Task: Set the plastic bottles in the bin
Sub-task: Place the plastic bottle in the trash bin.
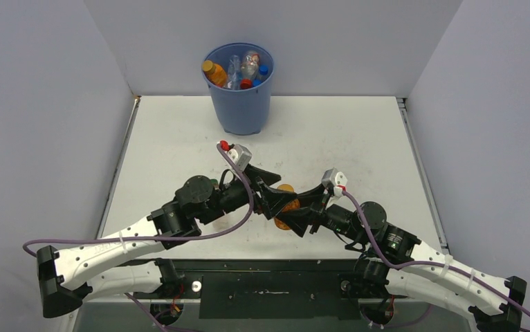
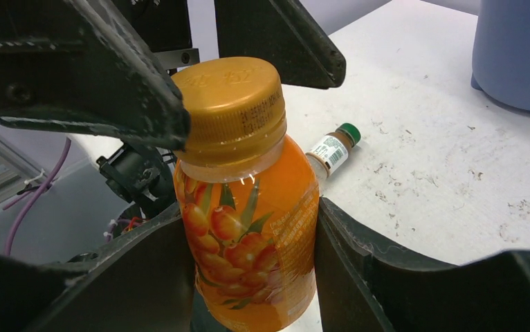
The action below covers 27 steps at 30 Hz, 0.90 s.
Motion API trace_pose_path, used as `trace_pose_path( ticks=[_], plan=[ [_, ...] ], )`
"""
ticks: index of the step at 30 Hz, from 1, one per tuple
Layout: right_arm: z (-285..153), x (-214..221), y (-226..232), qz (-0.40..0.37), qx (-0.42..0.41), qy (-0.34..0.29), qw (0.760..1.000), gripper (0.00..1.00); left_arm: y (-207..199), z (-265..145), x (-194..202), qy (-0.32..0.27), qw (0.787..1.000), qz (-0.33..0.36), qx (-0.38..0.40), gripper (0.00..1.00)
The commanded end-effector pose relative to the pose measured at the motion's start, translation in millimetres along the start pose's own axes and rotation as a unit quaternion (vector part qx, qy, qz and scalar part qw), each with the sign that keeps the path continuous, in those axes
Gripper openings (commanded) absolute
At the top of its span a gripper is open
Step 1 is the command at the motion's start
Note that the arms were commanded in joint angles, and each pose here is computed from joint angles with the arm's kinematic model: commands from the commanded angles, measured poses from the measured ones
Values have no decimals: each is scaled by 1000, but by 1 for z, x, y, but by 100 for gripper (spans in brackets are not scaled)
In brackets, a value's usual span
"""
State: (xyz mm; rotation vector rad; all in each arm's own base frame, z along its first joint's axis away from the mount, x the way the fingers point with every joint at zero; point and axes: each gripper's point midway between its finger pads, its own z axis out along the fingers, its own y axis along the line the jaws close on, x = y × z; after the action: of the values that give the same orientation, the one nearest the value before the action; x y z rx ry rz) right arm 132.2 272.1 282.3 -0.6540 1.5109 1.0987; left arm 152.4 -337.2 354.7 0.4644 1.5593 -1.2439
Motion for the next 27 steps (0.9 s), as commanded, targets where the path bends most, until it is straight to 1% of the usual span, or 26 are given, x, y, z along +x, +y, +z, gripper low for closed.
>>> trace_pose_path(
  ticks=[1,2,4,7,9,13,14,15,16,17,18,19,20,22,24,27],
  plan=[
    [1,-19,9,-3,-20,-38,999,22,-16,4,-6,-1,999,-11,41,73],
    [1,-20,9,-4,-20,-39,999,22,-17,5,-3,3,999,-11,45,71],
    [0,-21,9,-3,-18,-40,999,23,-19,7,1,11,999,-11,52,71],
    [0,-21,8,-4,-16,-41,999,23,-18,8,6,20,998,-13,52,75],
    [0,-22,9,-3,-17,-42,999,23,-18,9,8,21,998,-13,55,68],
    [-1,-22,9,-1,-18,-43,999,24,-17,9,4,7,999,-7,54,25],
    [-1,-22,9,1,-17,-42,999,27,-16,9,2,3,999,-5,50,14],
    [-2,-23,9,4,-14,-41,999,38,-14,10,-1,-4,999,-4,46,2],
    [-3,-25,9,7,-12,-42,999,65,-13,11,-5,-12,999,-2,41,0],
    [-3,-25,9,10,-11,-40,999,77,-11,12,-10,-20,999,2,35,0],
    [-4,-28,8,13,-7,-40,999,99,-9,13,-17,-28,999,9,29,0],
    [-6,-29,7,15,-1,-39,999,91,-3,14,-27,-40,999,18,14,0],
    [-8,-32,6,15,5,-39,999,90,4,15,-40,-52,998,28,-1,0],
    [-13,-35,3,14,18,-39,999,90,25,15,-85,-97,993,51,-40,0],
    [-18,-41,-2,12,34,-49,998,90,55,13,-128,-147,984,61,-83,0],
    [-24,-38,-14,13,64,-53,996,90,106,9,-195,-236,962,46,-128,0]
  ],
)
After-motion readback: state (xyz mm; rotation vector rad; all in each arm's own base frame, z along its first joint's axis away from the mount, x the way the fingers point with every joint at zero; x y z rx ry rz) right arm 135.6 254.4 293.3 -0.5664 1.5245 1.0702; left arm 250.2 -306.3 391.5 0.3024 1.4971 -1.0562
